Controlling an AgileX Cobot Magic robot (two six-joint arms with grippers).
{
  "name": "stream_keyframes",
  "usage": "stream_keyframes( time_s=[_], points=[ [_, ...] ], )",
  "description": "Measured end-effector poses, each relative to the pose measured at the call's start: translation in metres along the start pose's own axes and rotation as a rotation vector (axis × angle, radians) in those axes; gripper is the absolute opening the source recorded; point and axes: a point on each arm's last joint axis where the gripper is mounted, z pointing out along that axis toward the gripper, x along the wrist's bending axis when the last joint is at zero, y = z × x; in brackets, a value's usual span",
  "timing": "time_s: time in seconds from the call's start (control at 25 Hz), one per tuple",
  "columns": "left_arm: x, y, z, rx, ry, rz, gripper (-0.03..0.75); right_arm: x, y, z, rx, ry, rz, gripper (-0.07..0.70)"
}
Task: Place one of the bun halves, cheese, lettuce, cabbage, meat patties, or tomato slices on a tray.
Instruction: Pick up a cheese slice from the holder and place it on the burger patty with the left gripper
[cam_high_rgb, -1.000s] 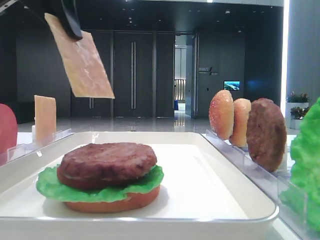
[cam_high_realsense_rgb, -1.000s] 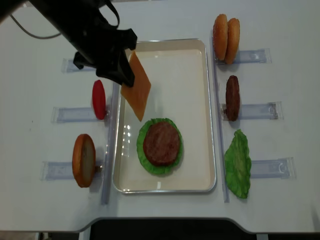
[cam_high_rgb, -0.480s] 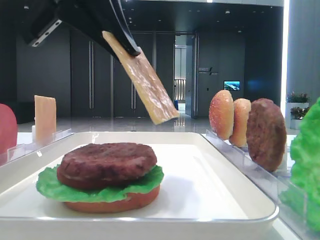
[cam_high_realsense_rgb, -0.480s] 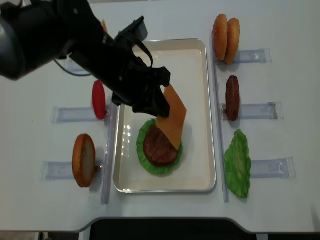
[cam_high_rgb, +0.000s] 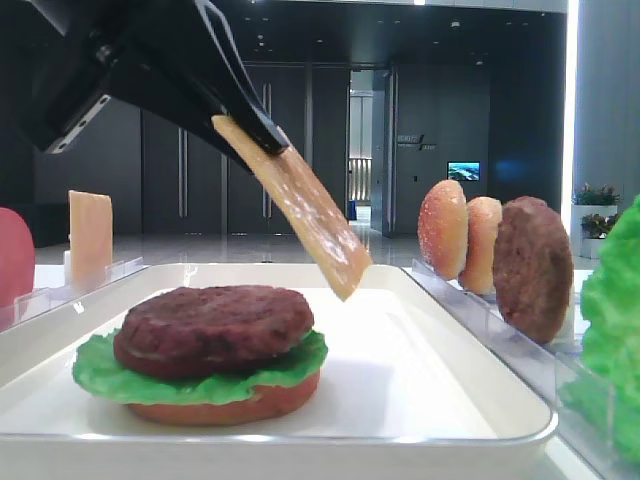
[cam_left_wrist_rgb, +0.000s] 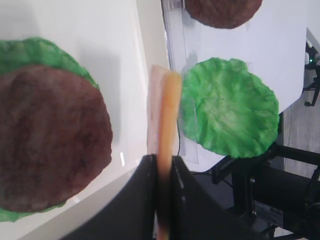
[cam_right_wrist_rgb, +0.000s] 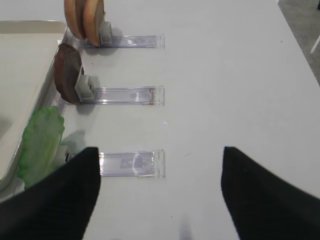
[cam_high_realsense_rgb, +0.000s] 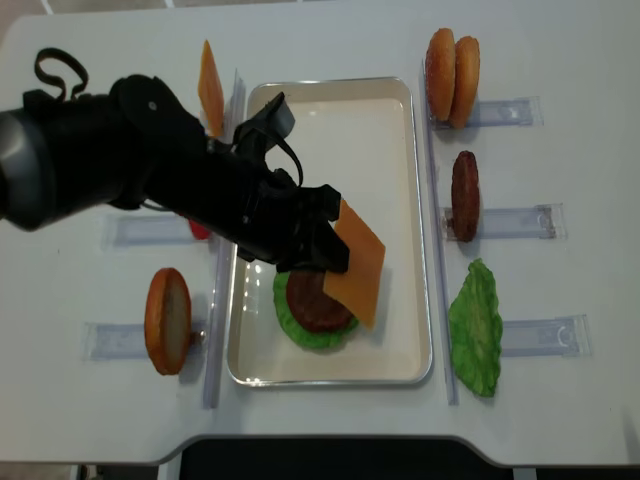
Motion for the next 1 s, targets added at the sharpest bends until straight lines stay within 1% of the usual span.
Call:
stream_keyframes(
  time_s=[0.04,0.16,0.32,0.48,0.64,0.84,1.0],
  points=[
    [0.0,-0.001,-0.002,-0.016,-0.001,0.009,0.033,0.0,0.0,0.0,0.0,0.0,0.0,0.486],
    [0.001,-0.005,-0.005,-0.044,-0.001,0.013,0.033,0.0,0.0,0.0,0.0,0.0,0.0,0.486],
    [0.006,-0.01,-0.003,-0.034,0.006,0.011,0.033,0.0,0.0,0.0,0.0,0.0,0.0,0.486],
    [0.013,-0.01,-0.005,-0.039,0.016,-0.006,0.033,0.0,0.0,0.0,0.0,0.0,0.0,0.486],
    [0.017,-0.007,-0.007,-0.052,0.021,0.003,0.033,0.0,0.0,0.0,0.0,0.0,0.0,0.486],
    [0.019,-0.006,-0.008,-0.058,0.023,0.003,0.033,0.0,0.0,0.0,0.0,0.0,0.0,0.486],
    [0.018,-0.005,-0.008,-0.063,0.023,0.018,0.033,0.0,0.0,0.0,0.0,0.0,0.0,0.486]
  ],
)
